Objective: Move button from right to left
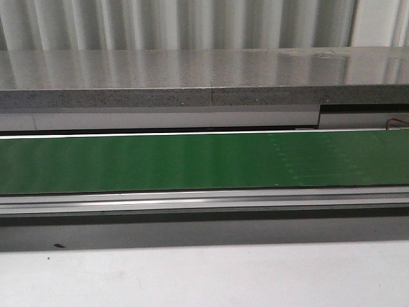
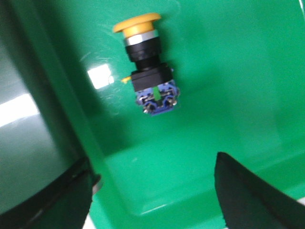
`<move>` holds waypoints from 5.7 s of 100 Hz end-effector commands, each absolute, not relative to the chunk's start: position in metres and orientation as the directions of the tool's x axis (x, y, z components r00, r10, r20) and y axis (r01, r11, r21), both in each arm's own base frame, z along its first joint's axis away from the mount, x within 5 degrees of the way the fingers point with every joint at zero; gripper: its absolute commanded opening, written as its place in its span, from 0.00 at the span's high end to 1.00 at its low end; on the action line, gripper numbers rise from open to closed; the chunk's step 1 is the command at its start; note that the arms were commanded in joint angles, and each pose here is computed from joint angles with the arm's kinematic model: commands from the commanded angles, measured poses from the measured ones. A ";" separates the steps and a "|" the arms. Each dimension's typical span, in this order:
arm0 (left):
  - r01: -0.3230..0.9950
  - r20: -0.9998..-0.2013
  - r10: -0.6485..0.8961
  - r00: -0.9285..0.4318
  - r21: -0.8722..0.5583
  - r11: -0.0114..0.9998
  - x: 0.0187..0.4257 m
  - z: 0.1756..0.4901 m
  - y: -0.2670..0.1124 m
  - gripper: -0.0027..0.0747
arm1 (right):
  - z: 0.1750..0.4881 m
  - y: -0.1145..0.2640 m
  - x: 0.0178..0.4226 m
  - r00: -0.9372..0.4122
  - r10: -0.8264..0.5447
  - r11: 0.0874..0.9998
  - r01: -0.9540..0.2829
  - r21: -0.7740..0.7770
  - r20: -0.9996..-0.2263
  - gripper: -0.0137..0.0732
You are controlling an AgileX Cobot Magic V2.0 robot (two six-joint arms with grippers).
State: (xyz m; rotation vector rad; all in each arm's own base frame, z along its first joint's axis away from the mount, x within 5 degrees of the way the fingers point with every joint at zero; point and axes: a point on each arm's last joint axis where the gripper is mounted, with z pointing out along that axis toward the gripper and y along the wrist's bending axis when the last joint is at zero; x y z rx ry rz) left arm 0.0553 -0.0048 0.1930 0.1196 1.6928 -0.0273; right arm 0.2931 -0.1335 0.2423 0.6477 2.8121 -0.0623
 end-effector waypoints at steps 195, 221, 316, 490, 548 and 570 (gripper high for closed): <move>0.097 -0.997 0.047 -0.054 0.041 0.994 0.055 0.188 -0.005 0.99 | 0.286 -0.055 0.320 -0.923 0.205 0.978 0.185 0.091 -0.325 0.68; 0.097 -0.997 0.047 -0.054 0.041 0.994 0.055 0.188 -0.005 0.99 | 0.267 -0.052 0.328 -0.947 0.192 0.981 0.175 0.089 -0.257 0.67; 0.097 -0.997 0.047 -0.054 0.041 0.994 0.055 0.188 -0.005 0.99 | 0.315 -0.024 0.302 -0.874 0.056 0.996 0.017 0.086 -0.483 0.51; 0.097 -0.998 0.046 -0.049 0.041 0.994 0.055 0.189 -0.005 0.99 | 0.287 0.007 0.049 -0.139 -0.061 0.992 -0.115 -0.045 -0.988 0.92; 0.092 -0.998 0.066 -0.015 0.065 0.994 0.064 0.256 -0.006 0.99 | 0.287 0.007 0.049 -0.140 -0.061 0.992 -0.115 -0.045 -0.988 0.92; 0.100 -0.976 0.066 -0.206 0.047 0.994 0.088 0.289 -0.008 0.99 | 0.287 0.007 0.049 -0.139 -0.061 0.992 -0.115 -0.045 -0.988 0.92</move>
